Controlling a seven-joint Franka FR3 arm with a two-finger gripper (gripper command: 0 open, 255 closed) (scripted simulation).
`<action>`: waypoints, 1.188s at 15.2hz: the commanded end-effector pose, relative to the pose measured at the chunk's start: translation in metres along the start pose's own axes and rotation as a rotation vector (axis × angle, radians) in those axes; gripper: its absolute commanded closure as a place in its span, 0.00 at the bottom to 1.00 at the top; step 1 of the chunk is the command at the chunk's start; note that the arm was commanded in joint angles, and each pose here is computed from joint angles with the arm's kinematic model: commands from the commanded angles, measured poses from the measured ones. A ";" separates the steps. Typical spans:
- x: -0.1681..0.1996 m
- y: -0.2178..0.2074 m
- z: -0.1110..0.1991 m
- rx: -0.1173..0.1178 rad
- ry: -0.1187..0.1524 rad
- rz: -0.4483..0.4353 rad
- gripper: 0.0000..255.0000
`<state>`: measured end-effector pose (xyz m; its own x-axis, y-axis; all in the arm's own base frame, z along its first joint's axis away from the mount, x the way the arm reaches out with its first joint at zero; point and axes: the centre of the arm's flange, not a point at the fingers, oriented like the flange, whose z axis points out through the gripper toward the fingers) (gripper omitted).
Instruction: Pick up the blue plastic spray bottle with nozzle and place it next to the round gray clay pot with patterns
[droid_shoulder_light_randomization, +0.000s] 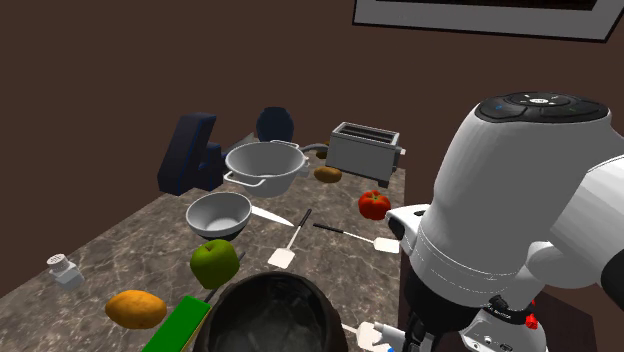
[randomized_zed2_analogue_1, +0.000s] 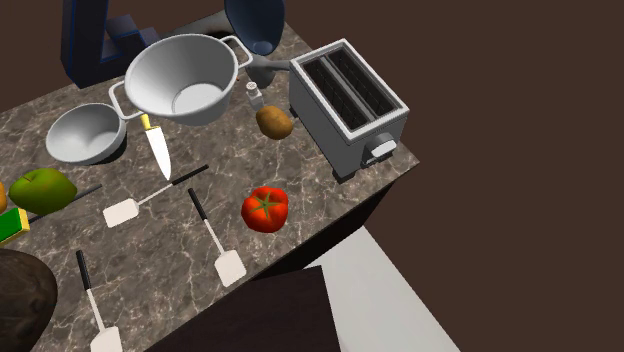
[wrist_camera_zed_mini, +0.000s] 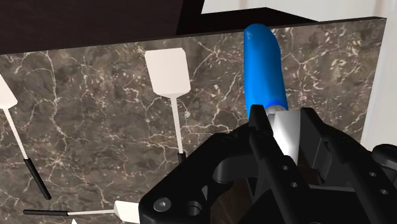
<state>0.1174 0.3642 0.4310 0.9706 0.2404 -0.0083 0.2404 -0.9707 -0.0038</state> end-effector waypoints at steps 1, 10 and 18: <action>0.000 0.000 0.000 0.000 0.000 0.000 1.00; 0.000 0.000 -0.026 0.000 0.000 0.000 0.00; 0.000 0.000 -0.050 0.000 0.000 0.000 0.00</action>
<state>0.1179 0.3642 0.4807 0.9706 0.2404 -0.0080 0.2404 -0.9707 -0.0041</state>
